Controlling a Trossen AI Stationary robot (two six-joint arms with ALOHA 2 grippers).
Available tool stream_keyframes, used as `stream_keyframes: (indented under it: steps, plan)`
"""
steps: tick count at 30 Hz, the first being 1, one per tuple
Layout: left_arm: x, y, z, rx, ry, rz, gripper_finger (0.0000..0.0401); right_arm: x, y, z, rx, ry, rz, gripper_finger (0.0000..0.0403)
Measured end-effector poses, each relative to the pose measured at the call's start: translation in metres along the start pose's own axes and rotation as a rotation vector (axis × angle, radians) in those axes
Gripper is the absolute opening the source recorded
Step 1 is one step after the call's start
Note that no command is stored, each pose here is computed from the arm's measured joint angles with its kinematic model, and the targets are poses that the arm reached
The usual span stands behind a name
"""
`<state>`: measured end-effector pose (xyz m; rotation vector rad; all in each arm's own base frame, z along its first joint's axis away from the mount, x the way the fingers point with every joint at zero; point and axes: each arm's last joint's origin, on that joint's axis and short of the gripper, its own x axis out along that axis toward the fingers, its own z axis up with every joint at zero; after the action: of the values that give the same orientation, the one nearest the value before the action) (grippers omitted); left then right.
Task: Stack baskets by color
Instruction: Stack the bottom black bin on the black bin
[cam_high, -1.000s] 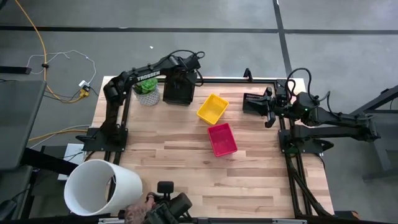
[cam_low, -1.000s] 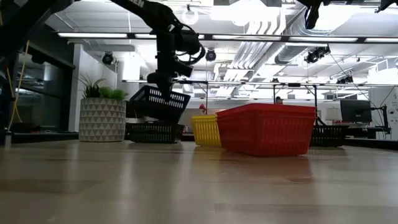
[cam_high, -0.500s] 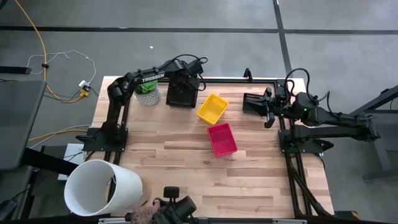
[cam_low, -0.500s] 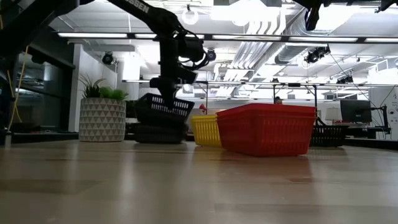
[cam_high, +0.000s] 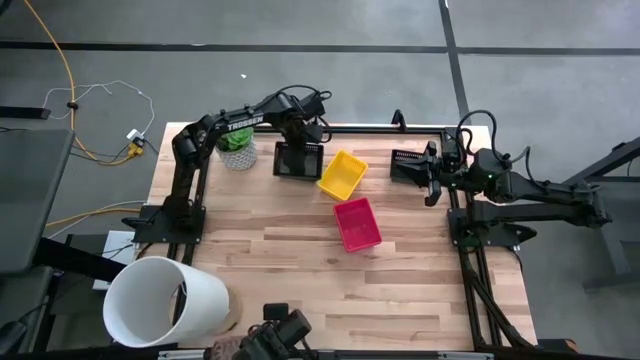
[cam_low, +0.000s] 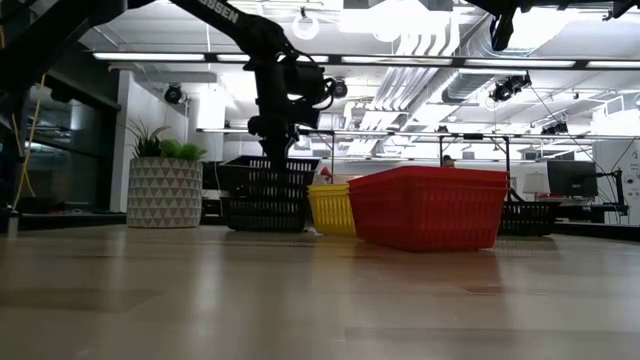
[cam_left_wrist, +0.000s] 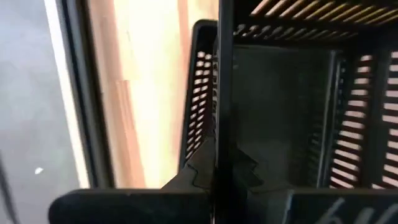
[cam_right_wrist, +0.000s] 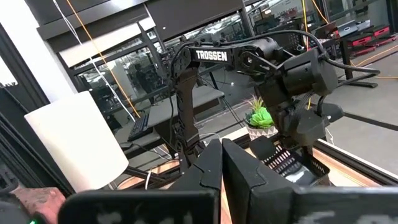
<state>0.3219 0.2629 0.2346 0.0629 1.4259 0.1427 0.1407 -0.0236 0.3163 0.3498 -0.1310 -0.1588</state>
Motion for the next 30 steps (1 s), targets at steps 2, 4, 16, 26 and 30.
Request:
stream_keyframes:
  steps: [2,4,16,26,30]
  plan:
    - [0.0,0.002,-0.001,0.0,-0.005,-0.008,0.0,0.0,0.0,0.0,0.0,0.0,0.0,0.0]
    - [0.0,0.003,-0.002,0.015,-0.006,-0.008,0.0,0.0,0.0,0.0,0.0,0.0,0.0,0.0]
    - [0.009,0.003,0.002,0.163,0.016,0.016,0.0,0.0,0.0,0.0,0.006,0.003,-0.001,0.0]
    - [0.011,0.004,0.003,0.179,-0.005,0.019,0.0001,0.0,0.0,0.0,0.007,0.003,-0.001,0.0]
    - [0.011,0.003,0.006,0.185,-0.012,0.033,0.0018,0.0,0.0,0.0,0.007,0.002,-0.001,0.0]
